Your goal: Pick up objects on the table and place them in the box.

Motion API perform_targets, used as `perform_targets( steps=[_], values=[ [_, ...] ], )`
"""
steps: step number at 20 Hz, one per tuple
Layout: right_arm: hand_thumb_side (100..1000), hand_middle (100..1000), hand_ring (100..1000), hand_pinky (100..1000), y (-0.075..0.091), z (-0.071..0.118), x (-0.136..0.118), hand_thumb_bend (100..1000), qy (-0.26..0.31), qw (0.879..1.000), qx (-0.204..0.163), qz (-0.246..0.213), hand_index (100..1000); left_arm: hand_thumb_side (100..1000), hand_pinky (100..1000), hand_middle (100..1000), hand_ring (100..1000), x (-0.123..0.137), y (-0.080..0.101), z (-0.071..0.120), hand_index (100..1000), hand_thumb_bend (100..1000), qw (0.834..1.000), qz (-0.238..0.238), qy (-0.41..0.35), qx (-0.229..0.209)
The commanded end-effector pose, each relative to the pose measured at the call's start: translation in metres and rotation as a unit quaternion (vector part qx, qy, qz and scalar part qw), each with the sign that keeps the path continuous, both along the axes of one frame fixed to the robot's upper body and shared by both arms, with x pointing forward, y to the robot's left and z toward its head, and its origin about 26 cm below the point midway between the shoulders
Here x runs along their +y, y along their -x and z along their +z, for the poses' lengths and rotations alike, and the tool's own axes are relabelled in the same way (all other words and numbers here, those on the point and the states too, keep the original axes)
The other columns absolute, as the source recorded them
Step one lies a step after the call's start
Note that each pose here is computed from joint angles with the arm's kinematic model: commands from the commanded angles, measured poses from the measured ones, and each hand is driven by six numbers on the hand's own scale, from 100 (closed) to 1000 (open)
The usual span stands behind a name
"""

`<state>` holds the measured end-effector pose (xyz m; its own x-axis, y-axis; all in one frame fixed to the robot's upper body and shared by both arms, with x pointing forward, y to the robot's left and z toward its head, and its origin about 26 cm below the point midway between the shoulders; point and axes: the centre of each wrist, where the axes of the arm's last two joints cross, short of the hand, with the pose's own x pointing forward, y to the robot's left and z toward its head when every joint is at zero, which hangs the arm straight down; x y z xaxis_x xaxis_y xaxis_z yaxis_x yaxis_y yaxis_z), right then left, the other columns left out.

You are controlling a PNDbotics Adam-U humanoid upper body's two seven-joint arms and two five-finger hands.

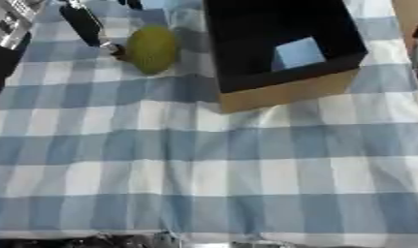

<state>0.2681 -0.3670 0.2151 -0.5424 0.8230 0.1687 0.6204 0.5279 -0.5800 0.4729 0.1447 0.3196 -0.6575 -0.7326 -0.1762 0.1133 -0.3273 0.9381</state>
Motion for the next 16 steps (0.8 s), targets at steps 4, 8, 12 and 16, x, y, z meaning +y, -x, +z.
perform_targets(
  steps=[4, 8, 12, 16],
  values=[
    [470, 570, 1000, 900, 0.003, 0.009, -0.002, 100, 0.013, 1.000, -0.008, 0.000, 893, 301, 874, 792, 851, -0.002, 0.011, 0.025, 882, 511, 1.000, -0.021, -0.007, -0.006],
    [470, 569, 1000, 900, 0.003, 0.008, -0.002, 100, 0.012, 1.000, -0.006, -0.001, 893, 373, 872, 789, 848, -0.006, 0.011, 0.021, 882, 542, 0.999, -0.027, 0.000, 0.021],
    [470, 568, 1000, 900, 0.003, 0.008, -0.002, 100, 0.010, 1.000, -0.005, -0.001, 893, 471, 871, 786, 847, -0.010, 0.010, 0.015, 884, 626, 0.999, -0.030, 0.005, 0.044],
    [470, 565, 1000, 900, 0.003, 0.007, -0.002, 100, 0.008, 1.000, -0.003, -0.002, 893, 496, 871, 785, 846, -0.013, 0.009, 0.012, 884, 656, 0.998, -0.033, 0.003, 0.059]
  ],
)
